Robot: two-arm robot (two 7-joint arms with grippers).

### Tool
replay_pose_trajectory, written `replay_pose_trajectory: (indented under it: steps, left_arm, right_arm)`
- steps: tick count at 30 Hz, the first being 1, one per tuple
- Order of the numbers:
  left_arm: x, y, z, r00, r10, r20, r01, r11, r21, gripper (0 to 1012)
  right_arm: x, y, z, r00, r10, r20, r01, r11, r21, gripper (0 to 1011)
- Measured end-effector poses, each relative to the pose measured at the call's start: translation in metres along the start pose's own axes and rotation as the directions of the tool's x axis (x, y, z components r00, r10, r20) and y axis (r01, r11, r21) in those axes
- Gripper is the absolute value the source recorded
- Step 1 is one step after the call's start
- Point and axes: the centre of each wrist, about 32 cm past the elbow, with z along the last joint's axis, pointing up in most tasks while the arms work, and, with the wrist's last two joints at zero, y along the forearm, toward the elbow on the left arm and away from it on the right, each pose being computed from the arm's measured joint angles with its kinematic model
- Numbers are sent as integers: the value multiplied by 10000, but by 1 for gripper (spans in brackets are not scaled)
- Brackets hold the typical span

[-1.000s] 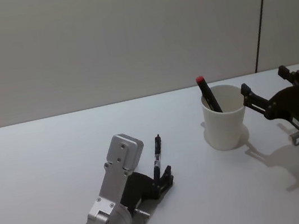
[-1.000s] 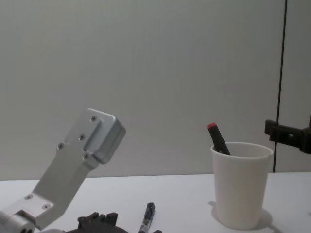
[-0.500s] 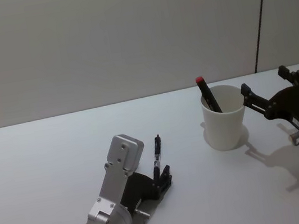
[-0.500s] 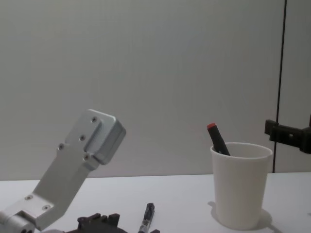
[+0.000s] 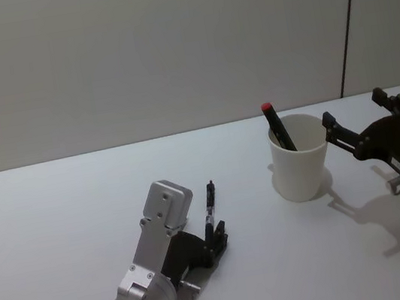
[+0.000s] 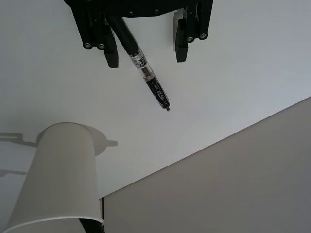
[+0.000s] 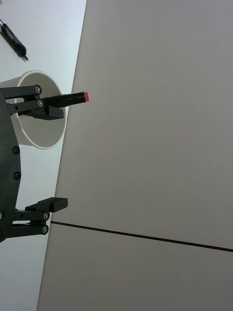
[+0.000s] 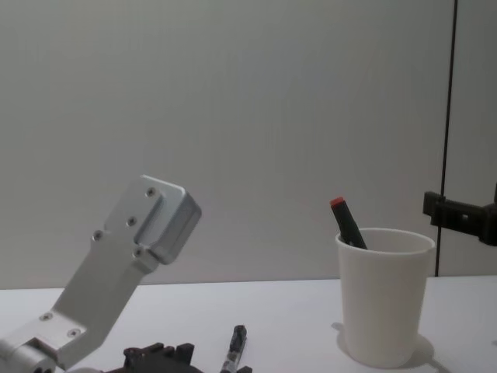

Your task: Place the pen into the pen holder.

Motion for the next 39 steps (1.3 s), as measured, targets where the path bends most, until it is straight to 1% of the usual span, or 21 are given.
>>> replay_pose_trajectory:
  steps: [39]
  left_arm:
    - [1, -1, -2, 10000, 20, 7, -20, 10000, 21, 474]
  right_arm:
    - [0, 0, 0, 10000, 0, 0, 0, 10000, 0, 1001]
